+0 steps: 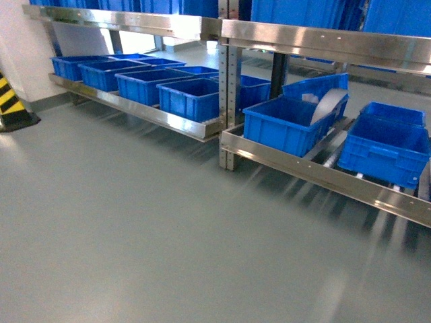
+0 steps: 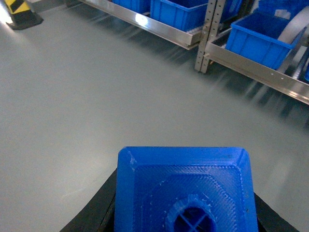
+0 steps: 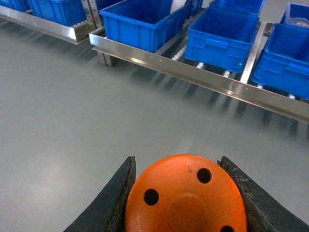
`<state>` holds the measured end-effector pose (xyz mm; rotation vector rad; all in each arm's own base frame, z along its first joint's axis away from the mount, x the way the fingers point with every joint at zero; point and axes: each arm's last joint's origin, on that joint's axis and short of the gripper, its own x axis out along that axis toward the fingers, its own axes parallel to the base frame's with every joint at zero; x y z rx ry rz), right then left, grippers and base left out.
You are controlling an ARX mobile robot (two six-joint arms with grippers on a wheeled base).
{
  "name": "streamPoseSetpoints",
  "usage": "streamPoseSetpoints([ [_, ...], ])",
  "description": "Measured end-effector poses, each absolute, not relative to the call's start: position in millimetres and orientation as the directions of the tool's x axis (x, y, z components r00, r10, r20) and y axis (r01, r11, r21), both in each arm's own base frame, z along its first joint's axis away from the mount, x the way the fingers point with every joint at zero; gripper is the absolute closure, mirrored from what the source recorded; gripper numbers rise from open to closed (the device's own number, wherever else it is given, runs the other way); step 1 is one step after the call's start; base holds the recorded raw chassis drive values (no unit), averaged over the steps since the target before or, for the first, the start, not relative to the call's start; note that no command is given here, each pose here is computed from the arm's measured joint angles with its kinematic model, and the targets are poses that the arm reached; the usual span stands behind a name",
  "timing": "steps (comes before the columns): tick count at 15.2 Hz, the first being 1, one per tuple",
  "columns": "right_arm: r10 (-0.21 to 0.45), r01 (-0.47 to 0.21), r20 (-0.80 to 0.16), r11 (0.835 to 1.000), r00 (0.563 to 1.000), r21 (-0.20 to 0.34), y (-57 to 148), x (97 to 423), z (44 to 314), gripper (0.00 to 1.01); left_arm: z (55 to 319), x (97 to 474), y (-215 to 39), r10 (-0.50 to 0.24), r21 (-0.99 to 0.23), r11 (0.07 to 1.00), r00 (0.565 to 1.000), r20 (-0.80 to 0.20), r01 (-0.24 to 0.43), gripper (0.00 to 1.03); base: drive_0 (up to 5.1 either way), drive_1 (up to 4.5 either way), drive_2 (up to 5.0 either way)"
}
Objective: Sort blue parts and orange caps into right shelf containers
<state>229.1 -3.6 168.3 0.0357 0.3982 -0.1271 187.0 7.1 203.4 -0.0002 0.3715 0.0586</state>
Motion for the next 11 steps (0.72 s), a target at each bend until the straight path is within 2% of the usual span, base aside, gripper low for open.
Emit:
streamPoseSetpoints([
  [11,-0.118,0.132,-0.388,0.991,0.914,0.009,-3.5,229.1,168.4,0.58,203.6,187.0,7.1,0.058,0.011,0.998,0.93,-0.362,-0.058,0.58,-1.5,-1.54,-1.5],
])
